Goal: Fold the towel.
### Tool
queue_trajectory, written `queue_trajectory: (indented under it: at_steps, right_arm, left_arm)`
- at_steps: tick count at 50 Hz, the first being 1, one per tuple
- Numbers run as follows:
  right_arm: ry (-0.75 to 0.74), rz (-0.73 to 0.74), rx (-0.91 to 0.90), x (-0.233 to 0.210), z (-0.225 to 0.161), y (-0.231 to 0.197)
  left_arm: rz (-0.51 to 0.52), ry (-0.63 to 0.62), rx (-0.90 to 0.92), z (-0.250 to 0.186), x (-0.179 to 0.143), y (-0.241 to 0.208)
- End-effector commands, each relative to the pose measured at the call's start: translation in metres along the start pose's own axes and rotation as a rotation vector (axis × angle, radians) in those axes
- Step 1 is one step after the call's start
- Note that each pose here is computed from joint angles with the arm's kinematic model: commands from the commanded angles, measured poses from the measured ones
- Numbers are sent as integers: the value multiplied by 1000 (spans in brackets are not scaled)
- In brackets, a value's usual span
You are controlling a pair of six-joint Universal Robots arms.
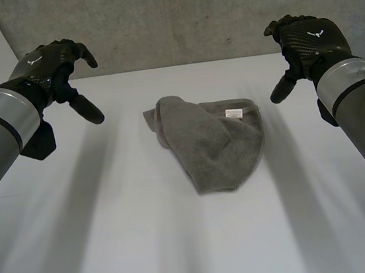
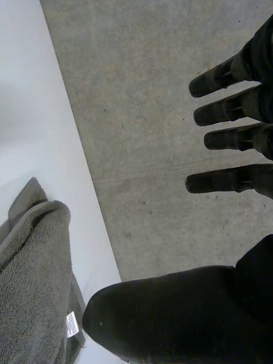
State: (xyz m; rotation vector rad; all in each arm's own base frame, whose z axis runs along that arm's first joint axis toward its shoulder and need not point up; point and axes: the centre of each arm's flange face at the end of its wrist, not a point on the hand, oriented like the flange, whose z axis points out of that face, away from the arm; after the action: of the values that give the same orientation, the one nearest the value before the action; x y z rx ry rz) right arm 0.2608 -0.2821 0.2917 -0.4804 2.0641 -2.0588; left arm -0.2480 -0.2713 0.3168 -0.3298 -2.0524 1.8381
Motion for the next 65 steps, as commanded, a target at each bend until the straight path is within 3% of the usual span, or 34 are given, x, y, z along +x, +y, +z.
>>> queue_trajectory:
  at_steps: [1,10,18,20,25,36,49,58,65]
  right_arm:
    - [-1,-3,2,0,0,0]
    - [-16,-24,3,-1,1,0]
    - [-113,-269,-46,-14,3,16]
    - [-164,-375,-93,-19,4,30]
    - [-225,-478,-179,-24,8,59]
    - [-283,-518,-333,-30,19,124]
    - [-263,-507,-344,-25,24,130]
    - [-260,-506,-344,-24,24,129]
    - [-246,-502,-308,-24,26,121]
  left_arm:
    - [1,1,3,0,0,0]
    - [2,10,-17,3,1,6]
    - [-3,47,-144,18,8,49]
    - [-1,71,-187,20,16,64]
    - [12,152,-336,23,45,121]
    - [40,271,-309,36,88,165]
    - [170,357,-216,72,117,214]
    - [177,357,-199,75,120,211]
    - [172,350,-208,51,116,160]
